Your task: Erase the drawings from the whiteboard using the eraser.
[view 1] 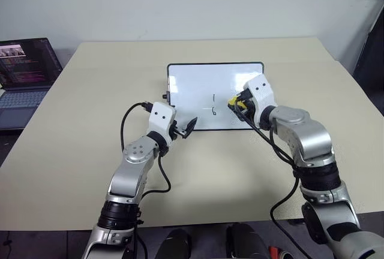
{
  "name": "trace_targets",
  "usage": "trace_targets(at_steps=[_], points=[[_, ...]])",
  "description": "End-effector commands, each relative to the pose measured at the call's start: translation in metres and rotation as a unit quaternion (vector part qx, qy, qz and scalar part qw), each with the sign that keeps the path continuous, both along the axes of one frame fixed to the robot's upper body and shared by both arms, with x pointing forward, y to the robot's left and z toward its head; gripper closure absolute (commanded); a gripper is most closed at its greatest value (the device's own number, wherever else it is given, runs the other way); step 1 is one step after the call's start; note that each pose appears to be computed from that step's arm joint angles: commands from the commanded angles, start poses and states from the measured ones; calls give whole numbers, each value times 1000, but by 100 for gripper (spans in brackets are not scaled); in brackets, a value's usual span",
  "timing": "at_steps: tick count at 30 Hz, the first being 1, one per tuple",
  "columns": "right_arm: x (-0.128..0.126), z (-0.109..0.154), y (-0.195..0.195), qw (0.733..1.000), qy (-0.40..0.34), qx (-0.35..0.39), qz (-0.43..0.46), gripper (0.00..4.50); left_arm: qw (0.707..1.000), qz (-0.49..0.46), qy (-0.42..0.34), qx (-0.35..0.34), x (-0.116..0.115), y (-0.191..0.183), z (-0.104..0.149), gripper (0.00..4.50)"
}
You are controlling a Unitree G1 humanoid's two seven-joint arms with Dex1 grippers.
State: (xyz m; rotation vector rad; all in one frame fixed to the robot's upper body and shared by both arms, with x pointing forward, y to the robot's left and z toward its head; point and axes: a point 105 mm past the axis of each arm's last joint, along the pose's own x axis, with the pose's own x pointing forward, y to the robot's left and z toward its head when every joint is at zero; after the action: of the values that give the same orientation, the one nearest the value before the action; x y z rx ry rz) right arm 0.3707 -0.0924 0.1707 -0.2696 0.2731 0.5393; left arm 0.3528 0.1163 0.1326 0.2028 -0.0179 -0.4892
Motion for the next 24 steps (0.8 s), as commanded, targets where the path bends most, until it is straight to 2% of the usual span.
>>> trace_targets(at_steps=[1, 9, 12, 16, 24], points=[[-3, 14, 2, 1000, -26, 11, -2, 339, 1000, -15, -23, -5, -3, -5, 15, 0], [2, 21, 5, 999, -38, 12, -3, 339, 1000, -19, -23, -6, -2, -7, 16, 0], [6, 28, 12, 998, -64, 9, 5, 339, 1000, -21, -22, -7, -2, -7, 16, 0], [15, 44, 37, 992, -120, 7, 30, 339, 1000, -25, -16, -8, -4, -9, 13, 0], [31, 38, 68, 988, -148, 9, 51, 339, 1000, -28, -13, -6, -8, -10, 11, 0]])
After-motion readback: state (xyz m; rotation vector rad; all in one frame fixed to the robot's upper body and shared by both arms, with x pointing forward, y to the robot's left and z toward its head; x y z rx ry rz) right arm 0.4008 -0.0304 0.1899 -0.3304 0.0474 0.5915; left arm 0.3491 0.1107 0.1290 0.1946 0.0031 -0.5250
